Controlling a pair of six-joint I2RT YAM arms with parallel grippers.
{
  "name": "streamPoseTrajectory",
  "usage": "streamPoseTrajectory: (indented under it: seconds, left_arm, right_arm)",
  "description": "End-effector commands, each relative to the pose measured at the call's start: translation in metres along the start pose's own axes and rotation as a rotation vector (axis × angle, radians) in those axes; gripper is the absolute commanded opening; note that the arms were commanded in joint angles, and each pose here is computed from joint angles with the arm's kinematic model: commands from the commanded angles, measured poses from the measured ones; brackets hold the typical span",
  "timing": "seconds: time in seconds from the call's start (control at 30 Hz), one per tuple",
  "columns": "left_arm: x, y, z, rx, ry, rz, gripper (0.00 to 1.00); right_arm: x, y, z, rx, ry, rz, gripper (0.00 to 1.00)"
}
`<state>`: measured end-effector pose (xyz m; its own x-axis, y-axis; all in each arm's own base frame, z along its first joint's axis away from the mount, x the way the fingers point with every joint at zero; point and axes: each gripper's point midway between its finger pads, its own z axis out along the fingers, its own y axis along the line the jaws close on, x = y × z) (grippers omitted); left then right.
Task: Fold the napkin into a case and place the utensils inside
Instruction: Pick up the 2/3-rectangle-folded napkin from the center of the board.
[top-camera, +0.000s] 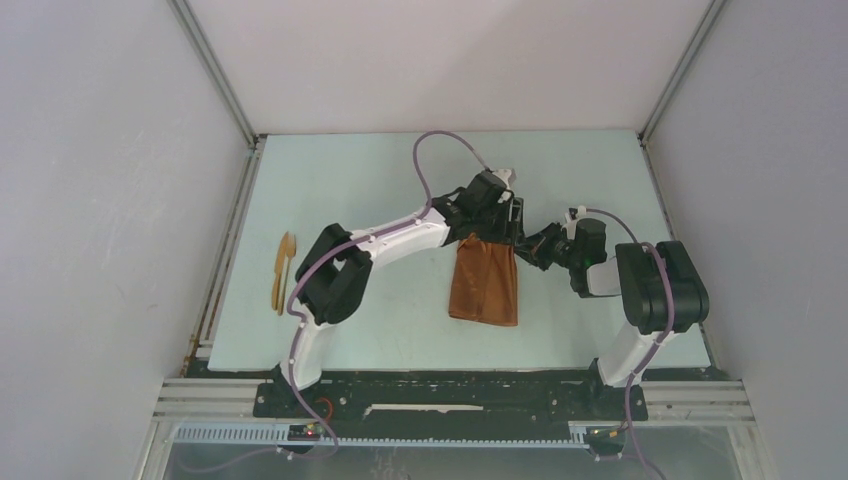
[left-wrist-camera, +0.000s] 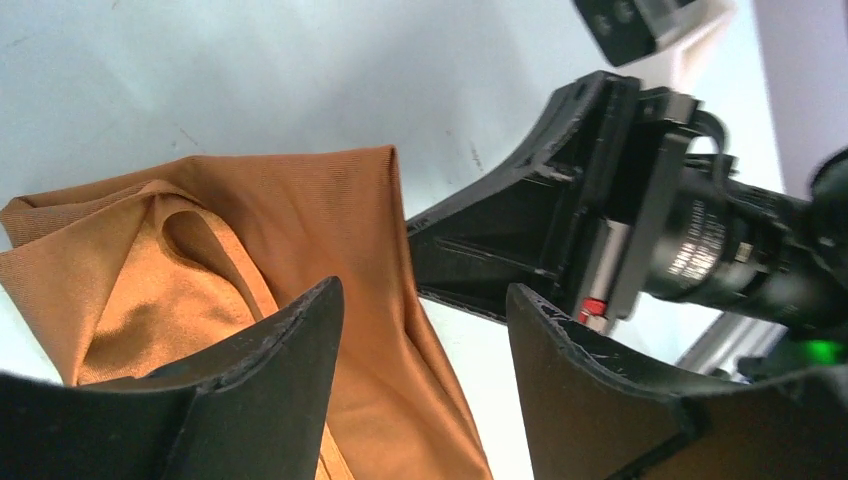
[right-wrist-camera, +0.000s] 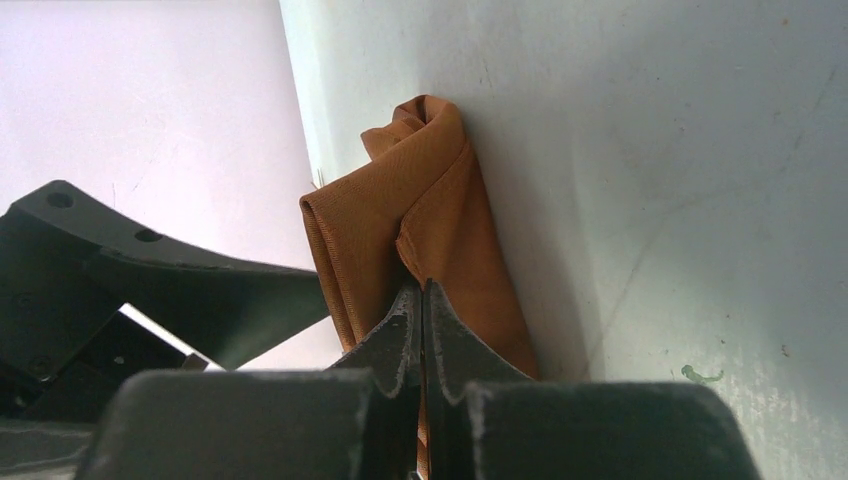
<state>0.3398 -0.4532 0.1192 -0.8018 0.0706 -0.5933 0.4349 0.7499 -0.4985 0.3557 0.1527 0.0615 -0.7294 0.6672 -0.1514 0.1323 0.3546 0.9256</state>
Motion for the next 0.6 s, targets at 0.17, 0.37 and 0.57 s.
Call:
streamPoseTrajectory:
  seconds: [0.17,0.37,0.57]
  left_arm:
    - [-0.007,0.032,0.021,-0.172,-0.012,0.092,0.62]
    - [-0.006,0.04,0.026,-0.203,-0.016,0.103,0.36]
    - [-0.001,0.037,0.032,-0.178,-0.004,0.088,0.26]
  right_arm:
    - [-0.007,0.021,-0.003,-0.033,-0.032,-0.07,0.0]
    - [-0.012,0.022,-0.007,-0.026,-0.05,-0.068,0.0]
    - [-0.023,0.026,-0.012,-0.038,-0.079,-0.065,0.0]
